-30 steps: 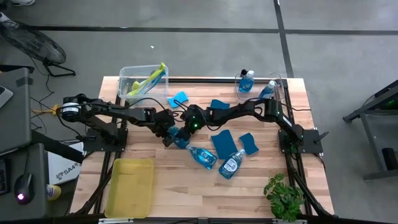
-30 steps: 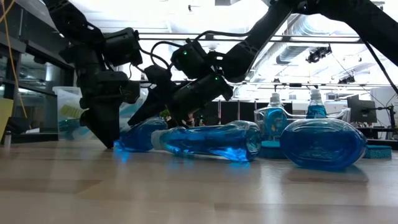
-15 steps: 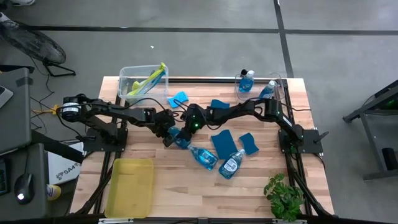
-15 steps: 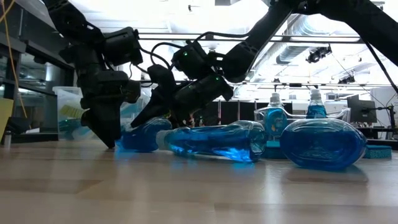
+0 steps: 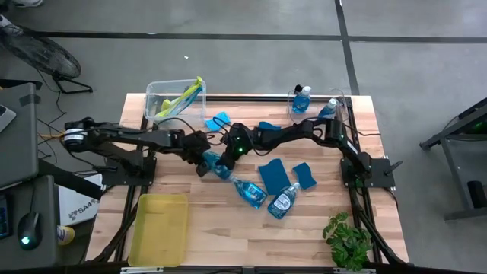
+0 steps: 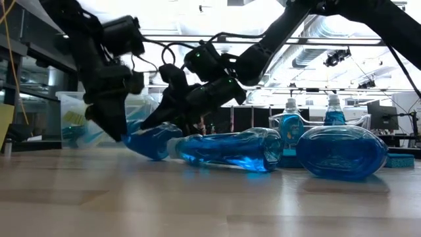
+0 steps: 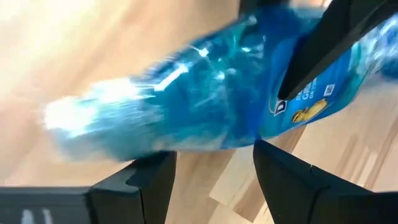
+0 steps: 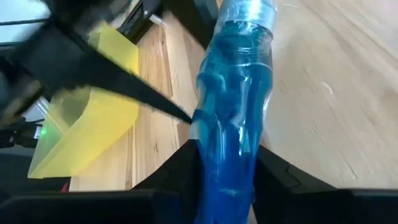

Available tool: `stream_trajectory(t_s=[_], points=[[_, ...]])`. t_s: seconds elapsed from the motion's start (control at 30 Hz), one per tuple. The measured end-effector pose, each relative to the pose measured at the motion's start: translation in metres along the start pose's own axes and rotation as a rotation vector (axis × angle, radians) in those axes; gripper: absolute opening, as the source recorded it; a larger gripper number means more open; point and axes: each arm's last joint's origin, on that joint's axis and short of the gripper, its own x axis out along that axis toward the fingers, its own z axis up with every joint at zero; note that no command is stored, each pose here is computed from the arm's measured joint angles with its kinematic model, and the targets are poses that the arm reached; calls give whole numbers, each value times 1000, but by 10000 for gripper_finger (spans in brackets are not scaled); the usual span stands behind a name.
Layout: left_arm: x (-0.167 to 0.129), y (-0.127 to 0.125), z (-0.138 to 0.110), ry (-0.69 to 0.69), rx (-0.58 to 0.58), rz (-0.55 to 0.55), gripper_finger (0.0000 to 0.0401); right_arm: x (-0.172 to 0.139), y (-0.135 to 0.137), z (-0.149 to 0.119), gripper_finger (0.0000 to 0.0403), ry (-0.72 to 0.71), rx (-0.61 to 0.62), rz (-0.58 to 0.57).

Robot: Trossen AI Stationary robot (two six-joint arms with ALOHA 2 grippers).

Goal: Pick & Place Kitchen Sink Supplies
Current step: Put the top soap dispenser into the transparent bin

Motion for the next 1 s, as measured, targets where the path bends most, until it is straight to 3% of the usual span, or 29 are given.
stream_trajectory(t_s=[0.33,1.0], points=[[-38,-1,1,-150,-9,17,209,-13,15,11,94,-48,-105,-26],[-42,-3,6,-225,21,20,209,-12,23,10,87,-65,-230,-51]])
